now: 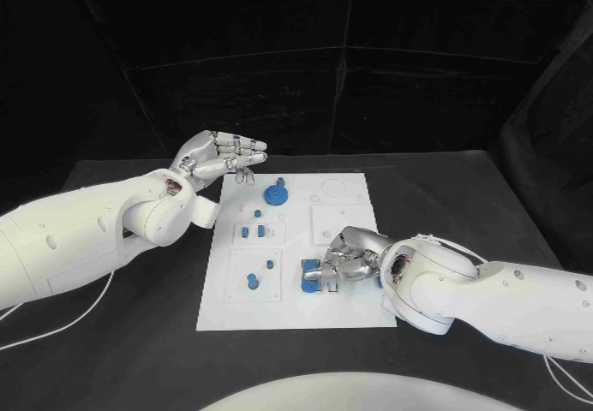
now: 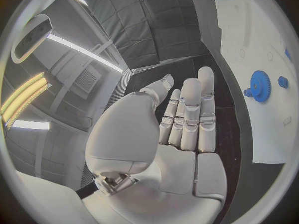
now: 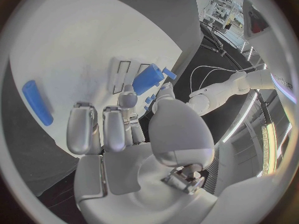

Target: Assemble the parts on the task board

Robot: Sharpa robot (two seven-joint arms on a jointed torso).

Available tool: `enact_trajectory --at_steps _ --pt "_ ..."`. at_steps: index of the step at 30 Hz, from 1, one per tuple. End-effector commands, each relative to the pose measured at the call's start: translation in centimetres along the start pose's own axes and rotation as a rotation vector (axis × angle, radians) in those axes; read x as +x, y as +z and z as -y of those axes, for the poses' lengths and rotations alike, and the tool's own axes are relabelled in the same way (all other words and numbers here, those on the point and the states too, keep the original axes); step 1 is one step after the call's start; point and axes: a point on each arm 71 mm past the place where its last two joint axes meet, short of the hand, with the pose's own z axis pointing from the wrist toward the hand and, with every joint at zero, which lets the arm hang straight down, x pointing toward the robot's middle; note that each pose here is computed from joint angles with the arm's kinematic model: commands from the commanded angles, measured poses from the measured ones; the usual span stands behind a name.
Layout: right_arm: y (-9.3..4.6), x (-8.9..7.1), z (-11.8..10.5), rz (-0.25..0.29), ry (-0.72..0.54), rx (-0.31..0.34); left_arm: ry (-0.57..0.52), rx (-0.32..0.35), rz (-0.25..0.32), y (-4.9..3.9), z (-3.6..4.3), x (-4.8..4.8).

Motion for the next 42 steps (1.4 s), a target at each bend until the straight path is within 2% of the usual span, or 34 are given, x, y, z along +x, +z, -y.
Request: enact_trajectory --at_steps 1,15,26,34,42 --pt "0.0 -0.3 -0.1 0.036 -0.025 0.002 -0.008 0.004 -0.009 0.03 0.13 0.10" --pt "-0.3 -0.1 -0.6 0.013 -0.066 -0.044 -0.008 0.004 -0.009 0.01 0.12 0.04" --pt "-0.6 -0.7 -0.3 0.068 -0.091 -0.058 -0.008 0.003 -0.008 0.00 0.12 0.03" --pt "-2.7 -2.6 2.6 0.105 -0.009 -0.046 -0.007 0.003 -0.005 -0.06 0.10 -0.12" --pt "-4.3 -4.6 6.0 0.114 -0.098 0.009 -0.006 0.002 -0.005 -0.03 0.07 -0.15"
